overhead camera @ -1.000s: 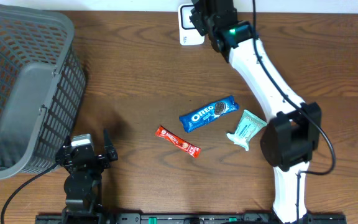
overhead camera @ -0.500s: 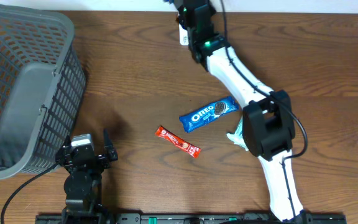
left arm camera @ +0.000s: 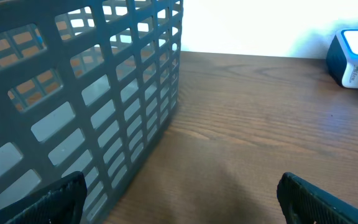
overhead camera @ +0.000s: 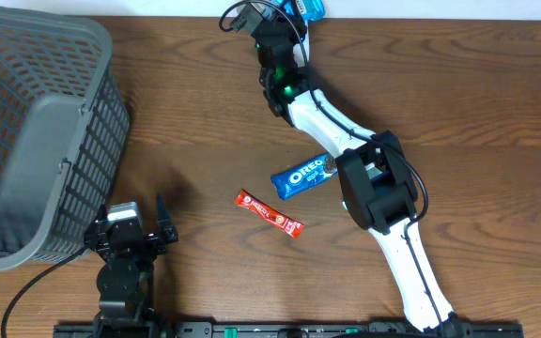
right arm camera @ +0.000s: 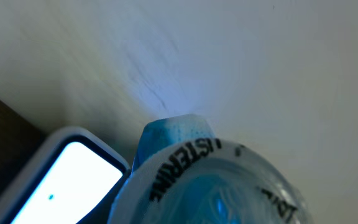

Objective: Scan the item barcode

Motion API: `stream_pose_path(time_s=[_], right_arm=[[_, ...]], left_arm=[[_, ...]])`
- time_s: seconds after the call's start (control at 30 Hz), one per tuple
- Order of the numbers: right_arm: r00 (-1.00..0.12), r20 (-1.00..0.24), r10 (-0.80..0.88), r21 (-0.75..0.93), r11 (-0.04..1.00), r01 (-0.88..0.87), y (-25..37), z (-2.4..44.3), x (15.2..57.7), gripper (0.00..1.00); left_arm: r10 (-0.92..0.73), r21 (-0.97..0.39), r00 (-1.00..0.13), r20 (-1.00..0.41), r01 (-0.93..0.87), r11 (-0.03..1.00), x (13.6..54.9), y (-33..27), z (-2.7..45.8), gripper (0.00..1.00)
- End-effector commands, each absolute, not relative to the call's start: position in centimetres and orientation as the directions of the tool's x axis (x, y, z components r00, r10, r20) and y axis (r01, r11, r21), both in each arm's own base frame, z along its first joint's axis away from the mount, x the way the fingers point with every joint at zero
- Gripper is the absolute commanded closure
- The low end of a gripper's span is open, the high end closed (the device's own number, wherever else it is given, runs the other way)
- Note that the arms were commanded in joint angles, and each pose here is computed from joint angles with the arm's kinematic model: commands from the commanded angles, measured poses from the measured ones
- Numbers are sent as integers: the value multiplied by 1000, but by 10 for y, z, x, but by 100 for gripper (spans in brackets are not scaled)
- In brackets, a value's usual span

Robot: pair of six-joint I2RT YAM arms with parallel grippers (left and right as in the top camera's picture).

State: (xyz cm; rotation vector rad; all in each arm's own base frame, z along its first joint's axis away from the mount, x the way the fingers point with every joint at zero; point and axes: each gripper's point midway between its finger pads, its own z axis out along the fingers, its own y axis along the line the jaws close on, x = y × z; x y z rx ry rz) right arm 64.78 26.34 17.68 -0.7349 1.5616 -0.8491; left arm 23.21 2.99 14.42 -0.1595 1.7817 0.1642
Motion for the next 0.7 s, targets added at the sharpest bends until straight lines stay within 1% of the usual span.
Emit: stream_pose_path(time_s=[0.0, 0.07, 0.17, 0.4, 0.5, 0.67], right_arm=[[-163, -459, -873, -887, 460, 35, 262, 192, 647, 72], [-168, -401, -901, -915, 404, 17, 264, 184, 647, 72], [-179, -350, -919, -936, 353, 18, 266, 175, 646, 72], [-168, -348, -922, -937, 349, 20, 282, 173, 638, 72], [-161, -319, -934, -947, 320, 19, 288, 174, 634, 71], [-205, -323, -924, -946, 313, 79, 278, 193, 631, 72]], left_arm=[[-2, 51, -246, -969, -208, 977, 232, 33, 131, 2], [-2, 51, -246, -969, -208, 977, 232, 33, 131, 2], [-2, 51, -246, -969, -208, 977, 232, 33, 131, 2], [-2, 51, -246, -969, -208, 977, 232, 33, 131, 2], [-2, 51, -246, -969, -208, 977, 232, 33, 131, 2], [-2, 51, -246, -969, -208, 977, 232, 33, 131, 2]])
